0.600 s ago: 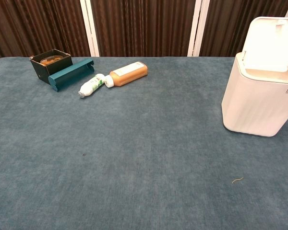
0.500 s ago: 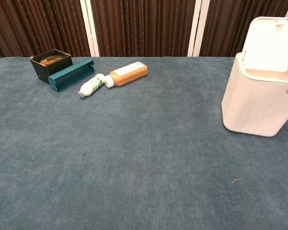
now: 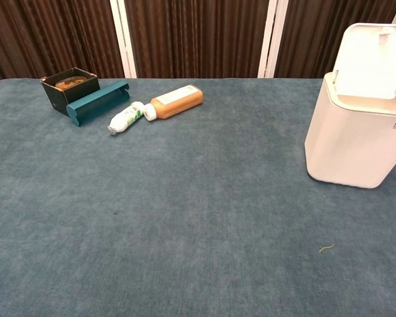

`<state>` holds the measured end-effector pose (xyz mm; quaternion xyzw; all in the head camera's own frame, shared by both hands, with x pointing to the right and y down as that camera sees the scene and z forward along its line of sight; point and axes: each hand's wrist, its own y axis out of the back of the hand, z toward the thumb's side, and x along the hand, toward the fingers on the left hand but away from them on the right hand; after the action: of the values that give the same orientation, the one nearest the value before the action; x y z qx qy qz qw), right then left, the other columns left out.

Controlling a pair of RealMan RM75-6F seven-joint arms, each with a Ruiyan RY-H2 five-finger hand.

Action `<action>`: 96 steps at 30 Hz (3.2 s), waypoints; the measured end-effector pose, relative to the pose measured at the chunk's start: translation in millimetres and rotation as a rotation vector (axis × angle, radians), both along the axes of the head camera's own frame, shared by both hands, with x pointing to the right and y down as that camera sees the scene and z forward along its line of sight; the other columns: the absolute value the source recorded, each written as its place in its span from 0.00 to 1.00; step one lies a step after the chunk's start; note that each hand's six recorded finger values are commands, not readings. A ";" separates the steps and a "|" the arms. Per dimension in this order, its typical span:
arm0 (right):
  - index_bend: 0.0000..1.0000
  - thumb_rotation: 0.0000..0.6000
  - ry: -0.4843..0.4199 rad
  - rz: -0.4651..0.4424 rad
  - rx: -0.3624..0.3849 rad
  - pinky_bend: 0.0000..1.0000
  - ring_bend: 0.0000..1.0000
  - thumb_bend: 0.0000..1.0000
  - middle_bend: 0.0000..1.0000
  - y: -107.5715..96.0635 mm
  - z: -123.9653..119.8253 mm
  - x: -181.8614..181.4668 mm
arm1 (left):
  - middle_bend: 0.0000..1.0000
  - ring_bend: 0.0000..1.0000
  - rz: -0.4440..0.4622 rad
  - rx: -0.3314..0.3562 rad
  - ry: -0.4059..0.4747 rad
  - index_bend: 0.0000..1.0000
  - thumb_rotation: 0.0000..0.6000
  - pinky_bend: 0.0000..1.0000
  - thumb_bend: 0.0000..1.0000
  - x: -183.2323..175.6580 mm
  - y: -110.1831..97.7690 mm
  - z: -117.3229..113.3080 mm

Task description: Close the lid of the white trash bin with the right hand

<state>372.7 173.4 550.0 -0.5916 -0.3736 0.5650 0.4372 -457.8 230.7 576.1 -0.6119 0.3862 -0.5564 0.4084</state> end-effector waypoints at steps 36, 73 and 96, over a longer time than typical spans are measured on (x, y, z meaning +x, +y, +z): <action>0.44 1.00 0.337 0.004 -0.294 1.00 1.00 0.55 1.00 -170.5 27.2 -87.1 | 0.00 0.00 -0.019 -0.089 -0.079 0.00 1.00 0.02 0.46 -9.0 -14.4 40.9; 0.40 1.00 0.473 -0.203 -0.379 1.00 1.00 0.55 1.00 -59.5 36.5 -54.8 | 0.00 0.00 -0.003 -0.095 -0.084 0.00 1.00 0.02 0.46 -4.3 -16.5 44.6; 0.39 1.00 0.475 -0.200 -0.395 1.00 1.00 0.55 1.00 -42.3 38.1 -46.0 | 0.00 0.00 0.022 -0.057 -0.041 0.00 1.00 0.02 0.46 3.0 -9.7 27.9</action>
<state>326.7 131.1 588.1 -0.5504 -0.0841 0.7032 0.4422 -454.8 221.0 604.0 -0.6162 0.3550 -0.5749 0.4047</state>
